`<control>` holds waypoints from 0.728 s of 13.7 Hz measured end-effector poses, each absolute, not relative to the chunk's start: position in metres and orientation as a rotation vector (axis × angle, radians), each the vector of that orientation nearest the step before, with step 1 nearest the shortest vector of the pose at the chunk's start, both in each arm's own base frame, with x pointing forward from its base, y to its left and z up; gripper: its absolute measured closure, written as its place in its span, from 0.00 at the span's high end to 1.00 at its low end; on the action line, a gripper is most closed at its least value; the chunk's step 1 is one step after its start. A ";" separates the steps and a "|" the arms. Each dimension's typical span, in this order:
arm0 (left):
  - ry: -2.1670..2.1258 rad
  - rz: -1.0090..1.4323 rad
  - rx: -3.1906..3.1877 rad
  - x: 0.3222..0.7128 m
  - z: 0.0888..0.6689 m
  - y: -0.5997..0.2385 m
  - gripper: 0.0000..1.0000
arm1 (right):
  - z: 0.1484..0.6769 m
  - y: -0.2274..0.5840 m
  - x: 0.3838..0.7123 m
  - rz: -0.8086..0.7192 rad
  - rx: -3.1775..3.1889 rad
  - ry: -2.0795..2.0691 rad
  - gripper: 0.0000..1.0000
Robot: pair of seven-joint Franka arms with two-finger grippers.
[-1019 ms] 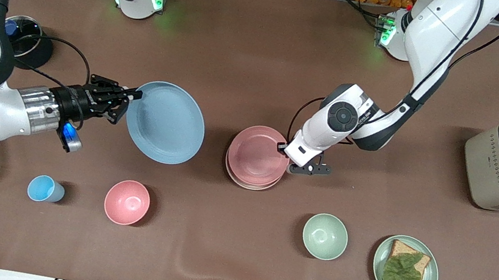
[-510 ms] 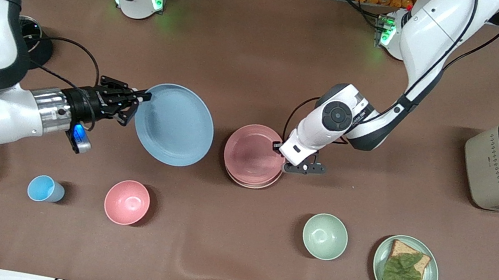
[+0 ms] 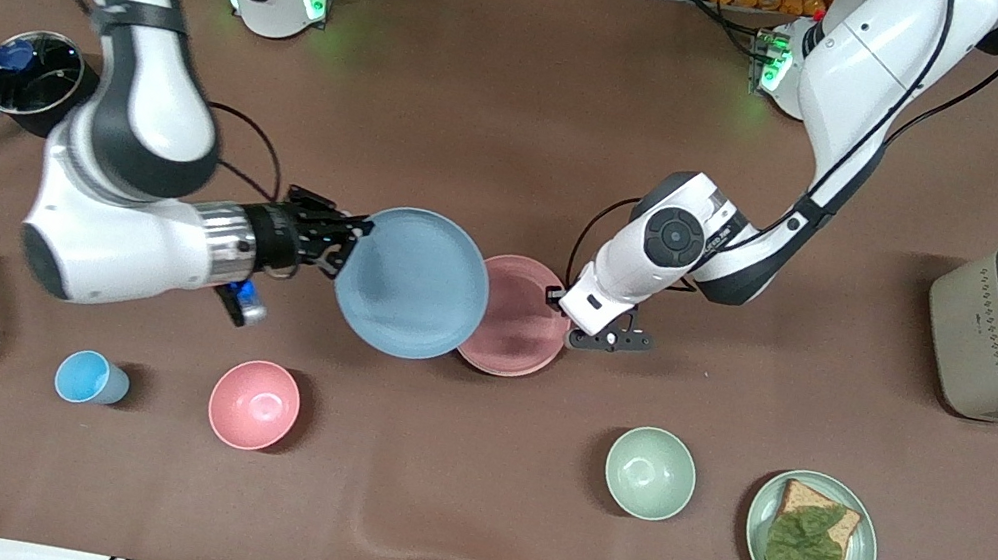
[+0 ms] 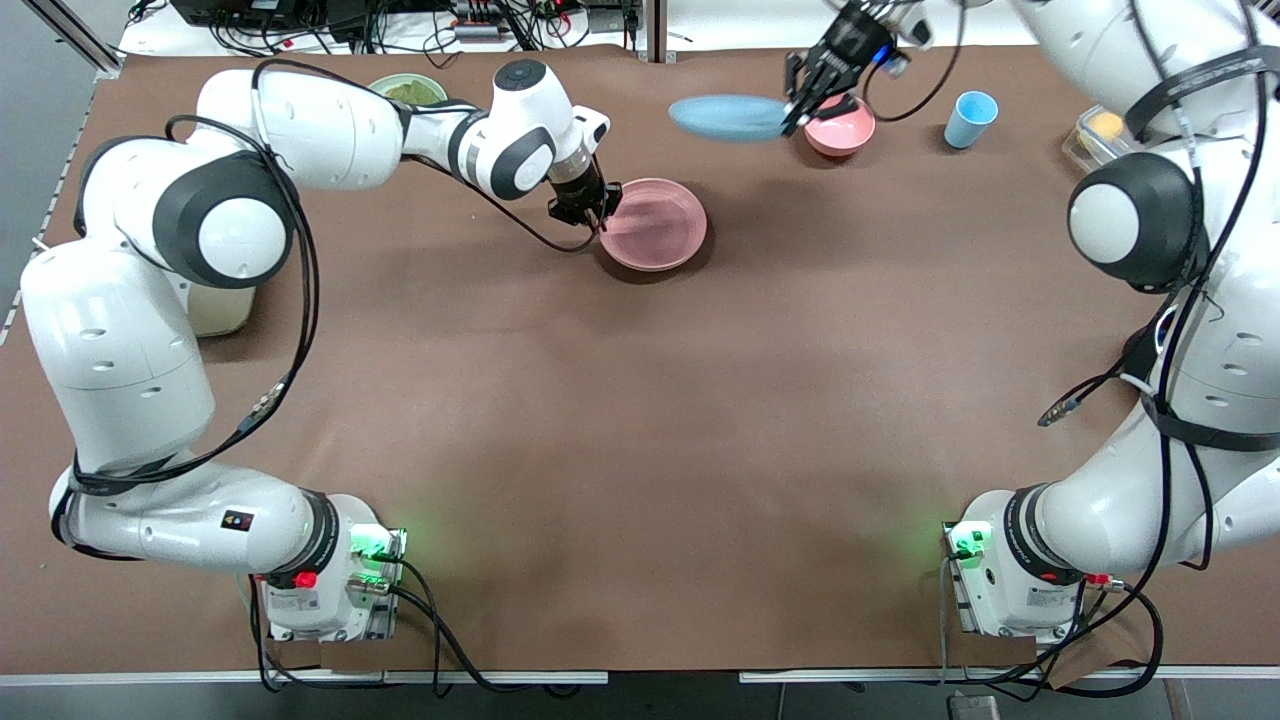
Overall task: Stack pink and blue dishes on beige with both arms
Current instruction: 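Lower the blue plate onto the pink plate while the left gripper withdraws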
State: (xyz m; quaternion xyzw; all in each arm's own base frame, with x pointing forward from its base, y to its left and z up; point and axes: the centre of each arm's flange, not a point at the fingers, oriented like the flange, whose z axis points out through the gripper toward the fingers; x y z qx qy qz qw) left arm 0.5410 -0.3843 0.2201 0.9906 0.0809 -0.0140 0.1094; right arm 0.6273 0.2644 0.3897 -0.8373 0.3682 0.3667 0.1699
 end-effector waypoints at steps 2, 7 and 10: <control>0.264 0.019 2.890 0.558 0.240 -0.377 0.46 | 0.381 0.268 0.622 1.044 -2.383 1.060 0.04; 0.406 0.191 2.898 0.605 0.343 -0.301 0.95 | 0.353 0.279 0.608 0.975 -2.376 1.122 0.04; 0.435 0.228 2.945 0.611 0.390 -0.260 1.00 | 0.333 0.317 0.583 0.919 -2.412 1.115 0.04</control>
